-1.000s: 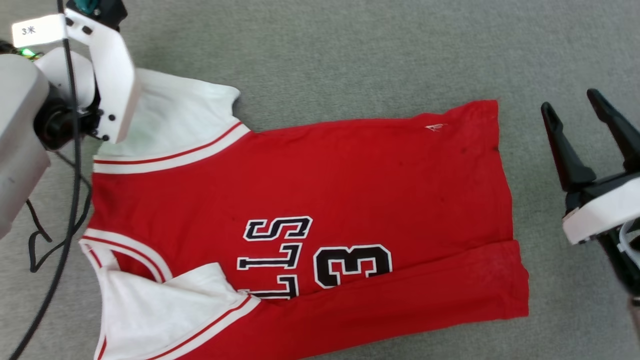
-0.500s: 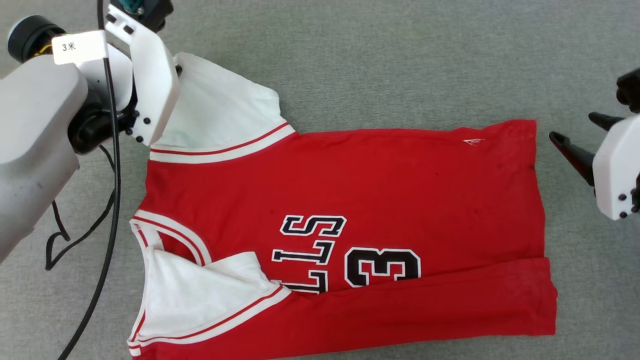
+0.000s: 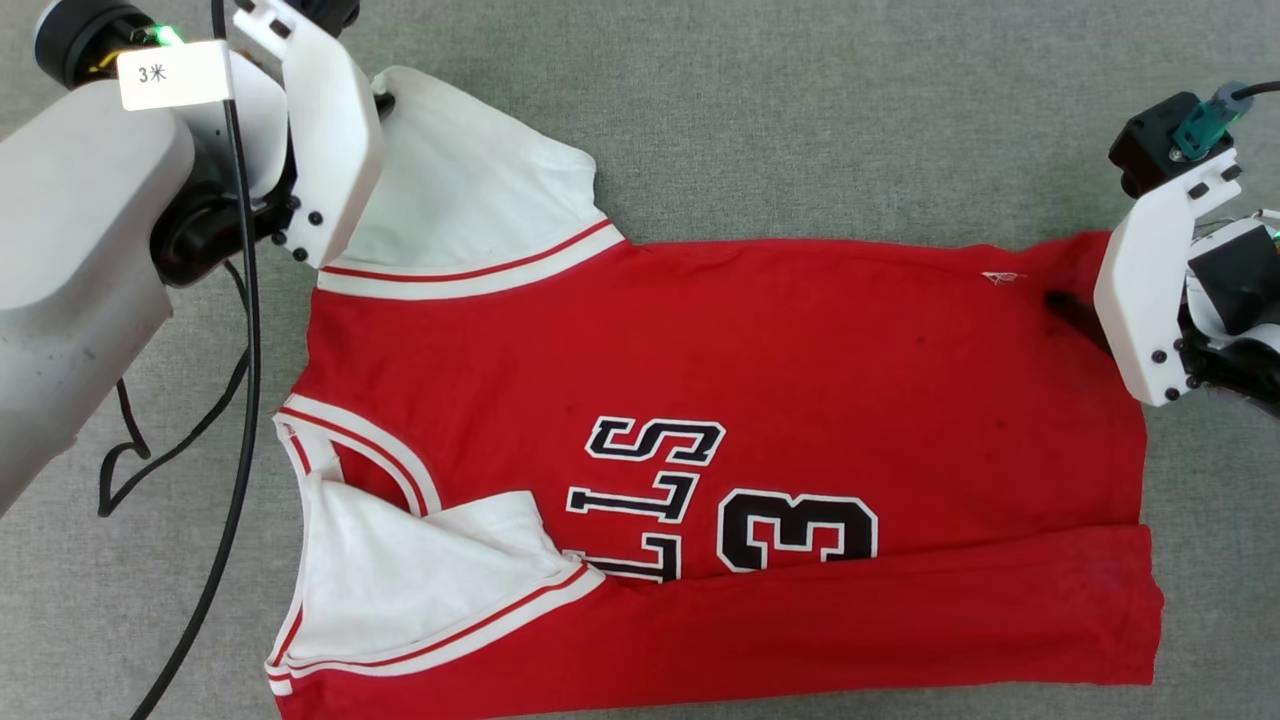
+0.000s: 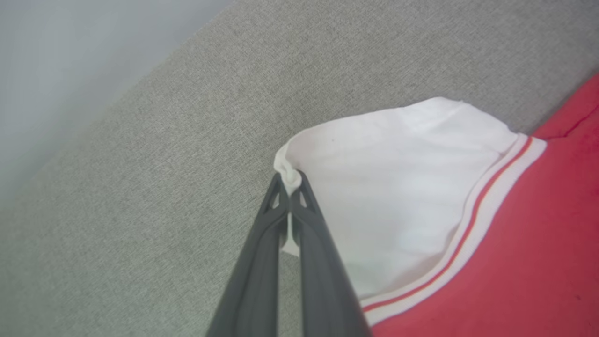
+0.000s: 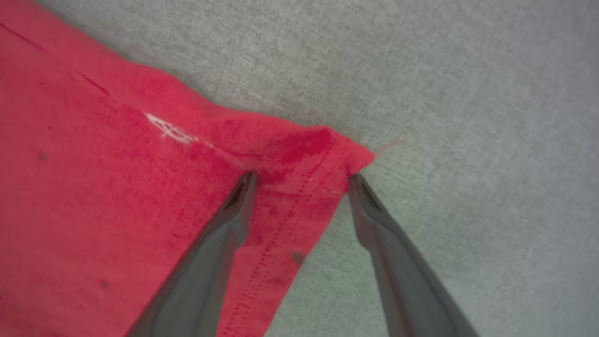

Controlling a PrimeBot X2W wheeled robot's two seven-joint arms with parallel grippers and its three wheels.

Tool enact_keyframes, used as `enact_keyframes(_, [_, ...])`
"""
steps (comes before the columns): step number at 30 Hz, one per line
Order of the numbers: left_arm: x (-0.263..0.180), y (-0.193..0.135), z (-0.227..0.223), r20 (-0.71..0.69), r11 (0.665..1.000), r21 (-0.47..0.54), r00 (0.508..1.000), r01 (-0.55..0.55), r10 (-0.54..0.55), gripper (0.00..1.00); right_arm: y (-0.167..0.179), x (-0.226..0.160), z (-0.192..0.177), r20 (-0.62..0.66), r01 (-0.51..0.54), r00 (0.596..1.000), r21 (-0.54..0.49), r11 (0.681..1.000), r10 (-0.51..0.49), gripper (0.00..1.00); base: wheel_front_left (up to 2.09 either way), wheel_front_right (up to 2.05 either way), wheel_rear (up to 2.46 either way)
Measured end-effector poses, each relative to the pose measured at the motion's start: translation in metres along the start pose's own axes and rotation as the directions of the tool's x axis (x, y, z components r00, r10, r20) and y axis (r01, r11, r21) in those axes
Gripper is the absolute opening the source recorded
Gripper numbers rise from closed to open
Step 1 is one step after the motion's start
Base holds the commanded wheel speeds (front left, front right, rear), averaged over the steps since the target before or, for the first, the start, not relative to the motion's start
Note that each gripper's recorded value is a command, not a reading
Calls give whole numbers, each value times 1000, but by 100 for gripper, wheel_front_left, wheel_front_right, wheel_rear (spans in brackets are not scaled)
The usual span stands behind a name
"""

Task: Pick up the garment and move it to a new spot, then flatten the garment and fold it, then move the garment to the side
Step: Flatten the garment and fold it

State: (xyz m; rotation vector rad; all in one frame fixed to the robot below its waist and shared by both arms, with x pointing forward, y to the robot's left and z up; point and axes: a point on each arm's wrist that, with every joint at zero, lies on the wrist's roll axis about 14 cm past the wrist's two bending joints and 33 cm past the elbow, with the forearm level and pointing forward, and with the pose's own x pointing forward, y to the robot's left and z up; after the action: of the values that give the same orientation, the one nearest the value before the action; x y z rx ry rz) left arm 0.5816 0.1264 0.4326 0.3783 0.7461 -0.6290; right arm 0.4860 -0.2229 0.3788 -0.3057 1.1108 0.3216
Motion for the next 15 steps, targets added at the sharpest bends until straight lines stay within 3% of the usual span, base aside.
enact_keyframes(8, [5, 0, -4, 4, 1000, -1, 1000, 5, -5, 0, 3, 21, -16, -66, -27, 997, 19, 999, 28, 100, 0, 0, 0])
enact_keyframes(10, [3, 0, -3, 9, 1000, 2, 1000, 2, -2, 0, 2, 21, -14, -44, -25, 999, 14, 1000, 25, 17, 0, 0, 0])
enact_keyframes(11, [2, 1, -2, 13, 1000, 3, 1000, -1, 1, 0, 2, 20, -13, -26, -25, 999, 19, 1000, 26, 0, 0, 0, 0])
enact_keyframes(15, [-11, 3, 7, 54, 1000, 3, 998, -17, 17, 0, 1, 11, -1, 69, -23, 997, 47, 999, 20, 0, 0, 0, 0])
